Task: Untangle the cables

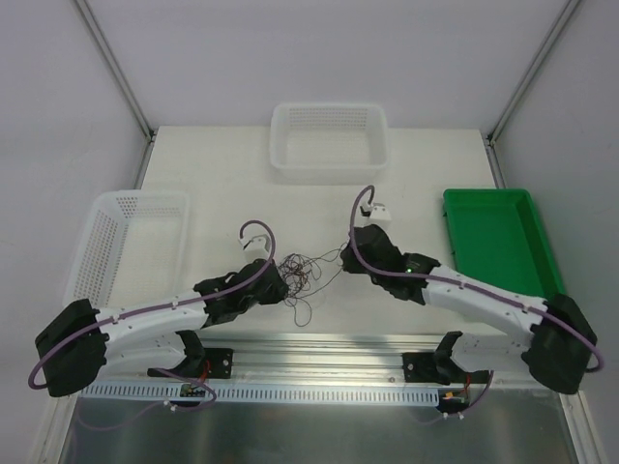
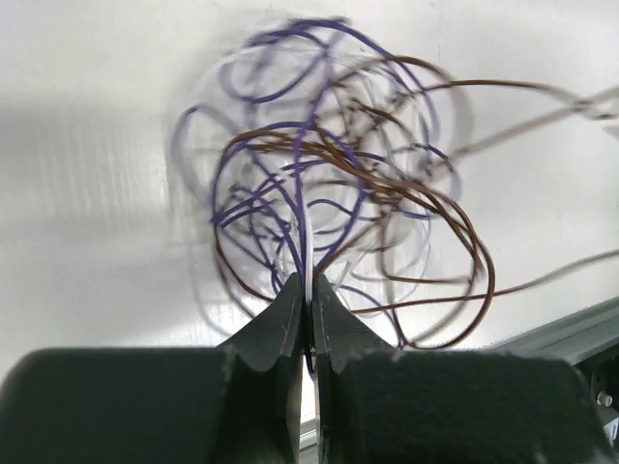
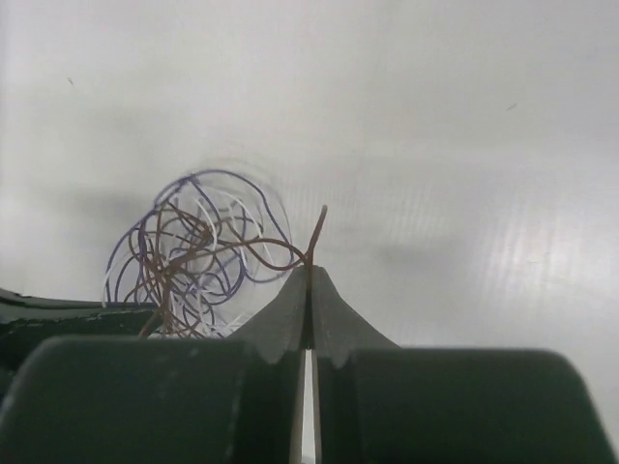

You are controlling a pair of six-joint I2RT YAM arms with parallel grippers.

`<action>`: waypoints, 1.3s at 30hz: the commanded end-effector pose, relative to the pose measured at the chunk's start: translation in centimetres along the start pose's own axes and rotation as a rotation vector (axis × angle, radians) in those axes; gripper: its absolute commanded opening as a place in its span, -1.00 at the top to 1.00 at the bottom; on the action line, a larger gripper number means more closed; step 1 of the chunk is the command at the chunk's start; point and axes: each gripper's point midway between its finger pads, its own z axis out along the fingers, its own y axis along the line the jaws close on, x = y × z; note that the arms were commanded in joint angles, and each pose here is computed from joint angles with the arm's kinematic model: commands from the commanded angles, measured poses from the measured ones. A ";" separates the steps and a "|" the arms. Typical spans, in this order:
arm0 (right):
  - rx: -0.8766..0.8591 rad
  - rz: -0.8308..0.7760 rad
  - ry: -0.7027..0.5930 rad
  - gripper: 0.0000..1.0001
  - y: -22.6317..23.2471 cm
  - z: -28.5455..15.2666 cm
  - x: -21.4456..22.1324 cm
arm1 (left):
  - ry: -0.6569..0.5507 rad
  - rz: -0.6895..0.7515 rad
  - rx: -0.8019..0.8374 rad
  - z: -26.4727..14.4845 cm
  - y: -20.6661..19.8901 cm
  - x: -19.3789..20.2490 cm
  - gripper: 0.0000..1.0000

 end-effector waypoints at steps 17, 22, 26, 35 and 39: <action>0.225 -0.106 -0.288 0.99 -7.6 -12.6 -8.8 | -0.242 0.142 -0.191 -6.7 5.0 -8.2 0.87; 0.305 -0.110 -0.278 0.99 -9.6 -13.4 -8.9 | -0.325 0.152 -0.252 -9.7 5.9 -12.6 0.83; 0.298 -0.099 -0.279 0.99 -9.8 -13.7 -8.8 | -0.337 0.144 -0.330 -10.6 6.9 -14.3 0.83; 0.220 -0.182 -0.083 0.16 -7.5 -10.4 -5.3 | -0.048 0.183 -0.085 -5.8 2.4 -8.5 0.93; 0.092 -0.220 -0.015 -0.28 -4.4 -8.9 -4.2 | 0.007 0.173 -0.055 -4.9 2.7 -6.2 0.94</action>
